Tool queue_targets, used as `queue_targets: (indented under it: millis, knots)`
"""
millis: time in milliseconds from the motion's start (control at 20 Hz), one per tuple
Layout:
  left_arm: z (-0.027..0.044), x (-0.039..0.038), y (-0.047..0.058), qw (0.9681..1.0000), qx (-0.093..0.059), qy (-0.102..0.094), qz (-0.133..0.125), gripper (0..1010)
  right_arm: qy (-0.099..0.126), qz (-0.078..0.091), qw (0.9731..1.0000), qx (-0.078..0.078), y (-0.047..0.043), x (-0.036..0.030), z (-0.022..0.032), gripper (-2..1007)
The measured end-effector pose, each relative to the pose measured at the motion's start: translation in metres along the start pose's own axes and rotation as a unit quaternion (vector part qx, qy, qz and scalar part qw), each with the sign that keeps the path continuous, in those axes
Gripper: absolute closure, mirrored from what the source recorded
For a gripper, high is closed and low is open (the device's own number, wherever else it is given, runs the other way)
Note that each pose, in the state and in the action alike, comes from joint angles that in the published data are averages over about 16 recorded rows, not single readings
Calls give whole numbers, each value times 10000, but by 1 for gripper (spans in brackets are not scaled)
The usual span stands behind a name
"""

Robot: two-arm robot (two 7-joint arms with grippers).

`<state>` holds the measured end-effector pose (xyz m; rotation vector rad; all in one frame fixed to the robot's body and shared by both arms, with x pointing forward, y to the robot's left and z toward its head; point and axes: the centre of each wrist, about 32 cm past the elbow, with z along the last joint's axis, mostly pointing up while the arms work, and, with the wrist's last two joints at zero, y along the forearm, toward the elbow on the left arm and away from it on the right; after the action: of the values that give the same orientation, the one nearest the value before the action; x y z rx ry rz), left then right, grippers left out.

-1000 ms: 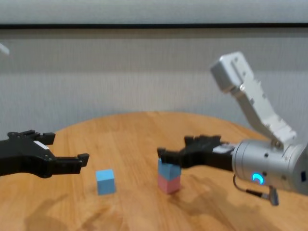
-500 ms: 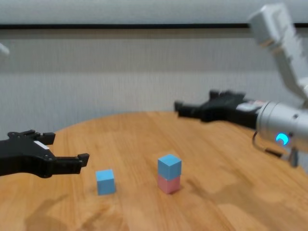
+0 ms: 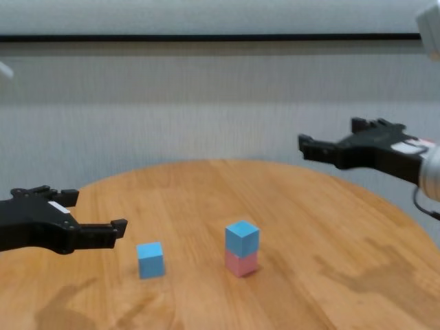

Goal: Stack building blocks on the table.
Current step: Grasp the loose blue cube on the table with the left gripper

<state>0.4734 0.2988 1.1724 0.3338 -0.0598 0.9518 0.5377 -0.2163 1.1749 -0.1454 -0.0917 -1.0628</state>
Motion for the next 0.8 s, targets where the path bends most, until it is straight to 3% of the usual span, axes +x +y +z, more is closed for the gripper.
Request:
queue_targets:
  millis: [350, 800]
  knots:
    - [24, 0, 21, 10000, -31, -30, -13, 10, -42, -100, 9999, -37, -73, 24, -45, 0]
    - [164, 95, 122, 9990, -258, -231, -292, 10, -7, -78, 10000, -42, -57, 21, -36, 0]
